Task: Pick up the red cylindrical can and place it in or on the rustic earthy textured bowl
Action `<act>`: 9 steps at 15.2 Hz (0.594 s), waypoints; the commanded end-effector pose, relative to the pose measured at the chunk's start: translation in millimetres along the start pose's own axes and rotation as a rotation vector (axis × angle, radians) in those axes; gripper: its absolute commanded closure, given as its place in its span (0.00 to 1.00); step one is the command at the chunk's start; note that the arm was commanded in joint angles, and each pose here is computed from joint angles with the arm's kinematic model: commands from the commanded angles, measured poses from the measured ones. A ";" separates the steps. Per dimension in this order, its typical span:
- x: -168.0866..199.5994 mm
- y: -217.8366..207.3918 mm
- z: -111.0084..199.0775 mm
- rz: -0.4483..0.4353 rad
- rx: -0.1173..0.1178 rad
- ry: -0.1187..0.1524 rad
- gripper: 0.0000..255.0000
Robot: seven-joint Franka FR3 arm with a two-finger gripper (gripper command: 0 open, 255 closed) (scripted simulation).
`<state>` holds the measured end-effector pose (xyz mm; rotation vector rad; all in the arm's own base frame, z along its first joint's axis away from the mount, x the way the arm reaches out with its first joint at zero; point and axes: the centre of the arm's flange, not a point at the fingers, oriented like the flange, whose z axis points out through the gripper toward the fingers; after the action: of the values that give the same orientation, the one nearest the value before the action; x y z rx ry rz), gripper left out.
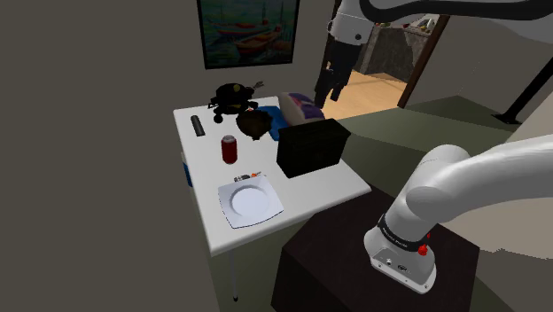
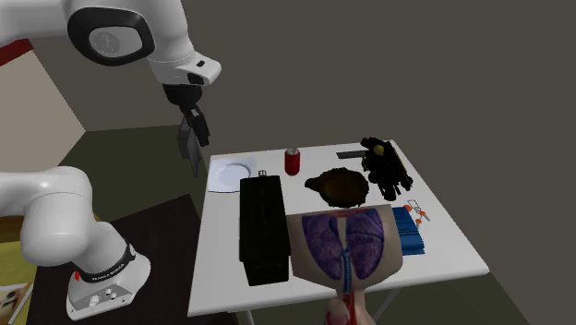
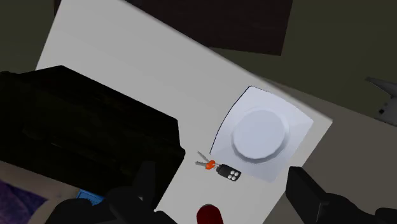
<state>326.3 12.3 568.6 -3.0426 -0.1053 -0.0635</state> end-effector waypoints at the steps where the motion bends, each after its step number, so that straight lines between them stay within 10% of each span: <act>1: 0.0 0.0 0.0 0.000 0.000 0.000 0.00; 9: 82.4 -21.4 65.9 0.026 -0.023 -0.012 0.00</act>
<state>397.3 41.3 516.4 -3.0643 -0.0718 -0.0459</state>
